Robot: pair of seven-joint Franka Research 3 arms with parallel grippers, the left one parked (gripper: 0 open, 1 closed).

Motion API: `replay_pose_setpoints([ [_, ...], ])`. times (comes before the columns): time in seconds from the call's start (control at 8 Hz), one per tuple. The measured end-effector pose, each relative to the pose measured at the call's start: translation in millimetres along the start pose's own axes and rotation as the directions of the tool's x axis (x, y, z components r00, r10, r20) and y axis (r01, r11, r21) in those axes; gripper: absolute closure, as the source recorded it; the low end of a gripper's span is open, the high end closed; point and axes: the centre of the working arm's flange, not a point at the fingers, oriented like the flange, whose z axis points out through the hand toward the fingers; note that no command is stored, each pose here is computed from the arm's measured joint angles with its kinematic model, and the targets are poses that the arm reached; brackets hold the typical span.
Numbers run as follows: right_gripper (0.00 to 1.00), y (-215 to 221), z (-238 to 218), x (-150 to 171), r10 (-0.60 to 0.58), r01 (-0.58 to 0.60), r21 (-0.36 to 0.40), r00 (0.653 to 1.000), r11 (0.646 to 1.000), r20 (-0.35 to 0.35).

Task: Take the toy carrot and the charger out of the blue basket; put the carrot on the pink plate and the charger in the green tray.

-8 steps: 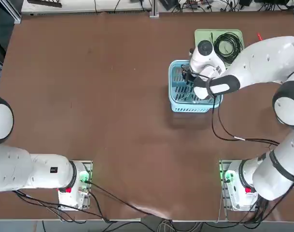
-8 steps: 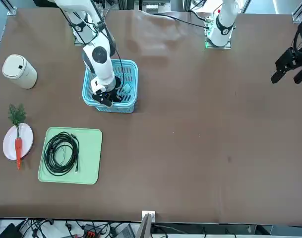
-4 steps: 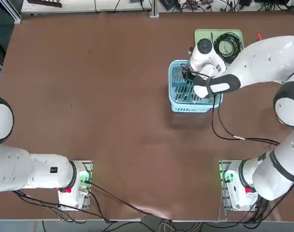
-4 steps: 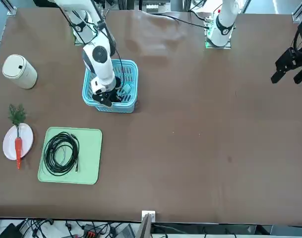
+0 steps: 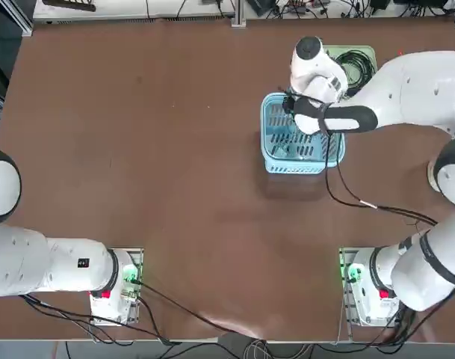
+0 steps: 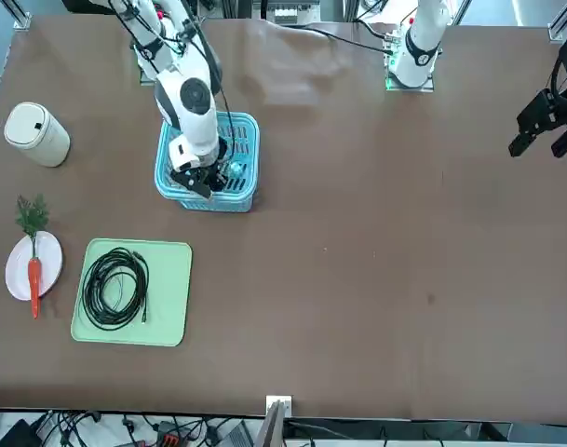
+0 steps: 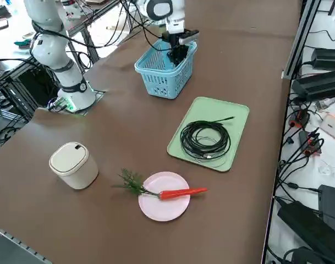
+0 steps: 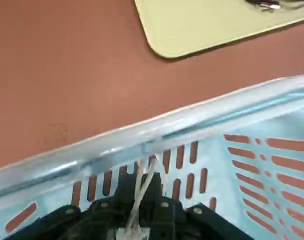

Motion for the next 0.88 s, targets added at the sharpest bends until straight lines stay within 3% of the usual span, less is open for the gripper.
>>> replay_pose_setpoints([
  [0.88, 0.98, 16.6, -117.7, 15.5, 0.008, -0.008, -0.107, 1.0, 0.994, -0.007],
])
